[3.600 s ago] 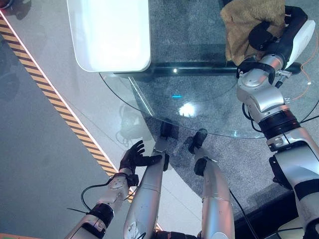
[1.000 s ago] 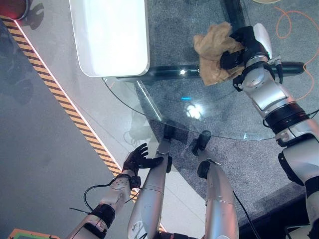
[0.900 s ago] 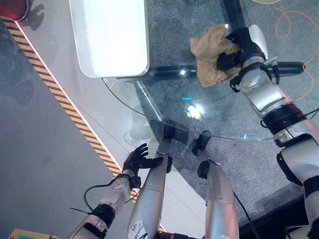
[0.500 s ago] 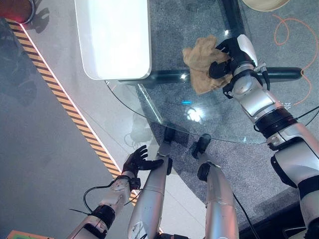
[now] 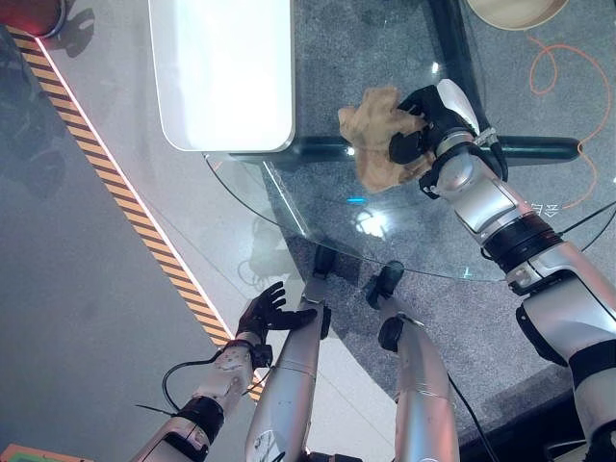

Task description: Wipe the table with a cloth and put it in the basket.

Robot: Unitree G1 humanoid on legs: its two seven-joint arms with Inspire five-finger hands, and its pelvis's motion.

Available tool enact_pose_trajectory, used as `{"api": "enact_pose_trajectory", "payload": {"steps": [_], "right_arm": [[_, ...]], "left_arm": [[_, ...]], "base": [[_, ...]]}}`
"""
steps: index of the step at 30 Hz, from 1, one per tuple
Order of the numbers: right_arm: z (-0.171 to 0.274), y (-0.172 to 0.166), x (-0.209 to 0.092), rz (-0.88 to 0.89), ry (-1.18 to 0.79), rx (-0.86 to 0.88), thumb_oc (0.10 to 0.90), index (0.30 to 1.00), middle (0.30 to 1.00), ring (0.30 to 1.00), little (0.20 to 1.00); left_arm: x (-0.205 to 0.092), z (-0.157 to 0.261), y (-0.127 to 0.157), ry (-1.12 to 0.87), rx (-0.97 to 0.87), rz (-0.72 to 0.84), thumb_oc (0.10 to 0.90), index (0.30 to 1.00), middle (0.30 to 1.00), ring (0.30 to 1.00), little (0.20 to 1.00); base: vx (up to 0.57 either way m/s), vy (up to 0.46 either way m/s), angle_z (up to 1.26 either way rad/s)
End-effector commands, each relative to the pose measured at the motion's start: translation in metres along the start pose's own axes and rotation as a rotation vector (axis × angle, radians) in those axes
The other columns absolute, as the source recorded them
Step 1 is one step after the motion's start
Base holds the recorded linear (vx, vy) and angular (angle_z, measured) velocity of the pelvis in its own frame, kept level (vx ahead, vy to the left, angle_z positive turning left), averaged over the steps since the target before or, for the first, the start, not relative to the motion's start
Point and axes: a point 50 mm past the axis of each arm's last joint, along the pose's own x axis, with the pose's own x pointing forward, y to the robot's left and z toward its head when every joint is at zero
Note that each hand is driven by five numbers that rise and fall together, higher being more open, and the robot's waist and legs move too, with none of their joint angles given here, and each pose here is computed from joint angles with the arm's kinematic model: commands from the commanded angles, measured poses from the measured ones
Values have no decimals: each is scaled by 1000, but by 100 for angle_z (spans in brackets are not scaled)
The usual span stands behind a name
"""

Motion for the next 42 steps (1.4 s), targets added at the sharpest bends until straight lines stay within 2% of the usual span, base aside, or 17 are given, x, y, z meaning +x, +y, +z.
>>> {"api": "enact_pose_trajectory", "payload": {"steps": [1, 12, 17, 24, 31, 35, 42], "right_arm": [[48, 125, -38, 581, -194, 28, 100, 300, 300, 300, 200], [39, 133, -44, 736, -176, -102, 100, 300, 300, 300, 200], [35, 131, -42, 702, -166, -85, 100, 300, 300, 300, 200], [34, 118, -36, 568, -170, -21, 100, 300, 300, 300, 200], [38, 81, -23, 214, -202, 77, 100, 300, 300, 300, 200], [39, 46, -17, -26, -213, 128, 100, 300, 300, 300, 200], [32, -13, -12, -308, -191, 224, 100, 300, 300, 300, 200]], "left_arm": [[-17, -27, 19, 83, 84, 27, 800, 900, 900, 900, 900], [-17, -26, 24, 81, 94, 35, 800, 900, 900, 900, 900], [-17, -26, 28, 84, 96, 37, 800, 900, 900, 900, 900], [-18, -28, 27, 88, 95, 37, 800, 900, 900, 900, 900], [-19, -29, 25, 89, 85, 43, 800, 900, 900, 900, 900], [-20, -31, 26, 93, 76, 56, 800, 900, 900, 900, 900], [-23, -34, 35, 103, 67, 85, 800, 900, 900, 900, 900]], "base": [[0, 0, 0], [0, -2, 1], [4, -5, 4], [2, -3, 1], [0, 0, 0], [0, 0, 0], [0, 0, 0]]}}
